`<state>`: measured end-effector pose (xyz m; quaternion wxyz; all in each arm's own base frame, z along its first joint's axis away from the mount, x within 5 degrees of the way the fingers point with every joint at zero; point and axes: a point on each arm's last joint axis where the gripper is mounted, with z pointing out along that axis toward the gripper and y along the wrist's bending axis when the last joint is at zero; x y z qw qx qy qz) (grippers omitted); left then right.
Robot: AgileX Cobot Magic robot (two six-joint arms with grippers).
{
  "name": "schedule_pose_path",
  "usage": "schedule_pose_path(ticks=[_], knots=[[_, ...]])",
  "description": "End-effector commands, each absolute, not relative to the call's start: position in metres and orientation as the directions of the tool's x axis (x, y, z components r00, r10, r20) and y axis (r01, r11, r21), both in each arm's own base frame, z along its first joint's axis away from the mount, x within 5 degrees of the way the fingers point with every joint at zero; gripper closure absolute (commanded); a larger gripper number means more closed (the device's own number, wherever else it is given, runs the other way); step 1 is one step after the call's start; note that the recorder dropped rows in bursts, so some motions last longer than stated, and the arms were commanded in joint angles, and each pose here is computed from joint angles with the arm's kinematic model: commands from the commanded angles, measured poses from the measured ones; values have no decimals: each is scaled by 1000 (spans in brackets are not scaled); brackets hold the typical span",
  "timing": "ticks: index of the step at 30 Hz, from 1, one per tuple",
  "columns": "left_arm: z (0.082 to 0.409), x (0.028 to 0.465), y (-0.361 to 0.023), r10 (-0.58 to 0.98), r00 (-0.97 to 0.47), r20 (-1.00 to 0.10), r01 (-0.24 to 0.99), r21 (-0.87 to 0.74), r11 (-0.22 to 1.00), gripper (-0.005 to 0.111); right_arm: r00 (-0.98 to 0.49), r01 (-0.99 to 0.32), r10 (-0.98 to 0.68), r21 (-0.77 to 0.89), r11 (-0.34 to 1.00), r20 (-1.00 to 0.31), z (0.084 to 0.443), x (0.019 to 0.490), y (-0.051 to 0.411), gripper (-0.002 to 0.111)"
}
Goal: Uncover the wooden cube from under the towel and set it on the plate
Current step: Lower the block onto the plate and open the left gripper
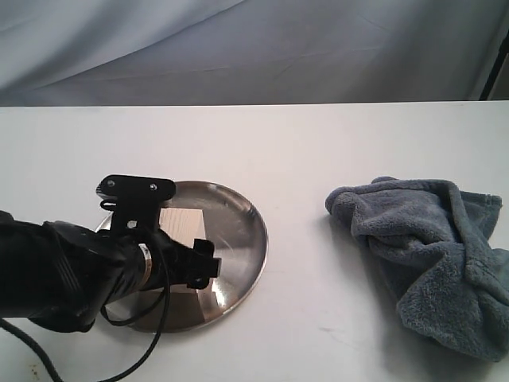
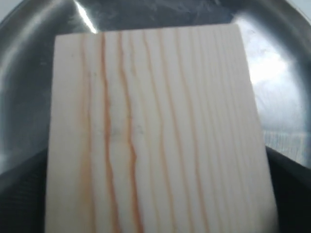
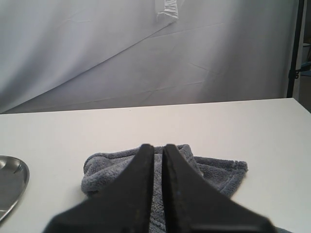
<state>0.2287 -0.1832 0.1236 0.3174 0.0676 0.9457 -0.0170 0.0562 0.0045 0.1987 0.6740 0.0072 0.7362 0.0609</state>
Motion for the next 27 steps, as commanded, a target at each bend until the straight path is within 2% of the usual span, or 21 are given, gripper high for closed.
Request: schedule_pose_path(ticks=[1,5,14,20,23,27], knots=[[148,230,-180,73,-747,-661,116,-22,993,15,-82,-71,95,100,992,-992,198,56,4,101],[173,228,-177,52,-698,-714,128,-53,990,15,-82,-71,95,100,992,-992,198,56,4,101],[206,223,-172,109,-616,-781,210,-30,977,15,-82,-71,95,100,992,-992,198,56,4,101],[223,221,-163,162,-553,-817,218,45,975,18,-82,-71,95,100,992,-992,198,56,4,101],[229,220,-160,226,-519,-824,248,108,963,30,-82,-71,95,100,992,-992,198,56,4,101],[237,218,-158,253,-492,-833,268,131,954,59,-82,-71,95,100,992,-992,198,56,4,101]])
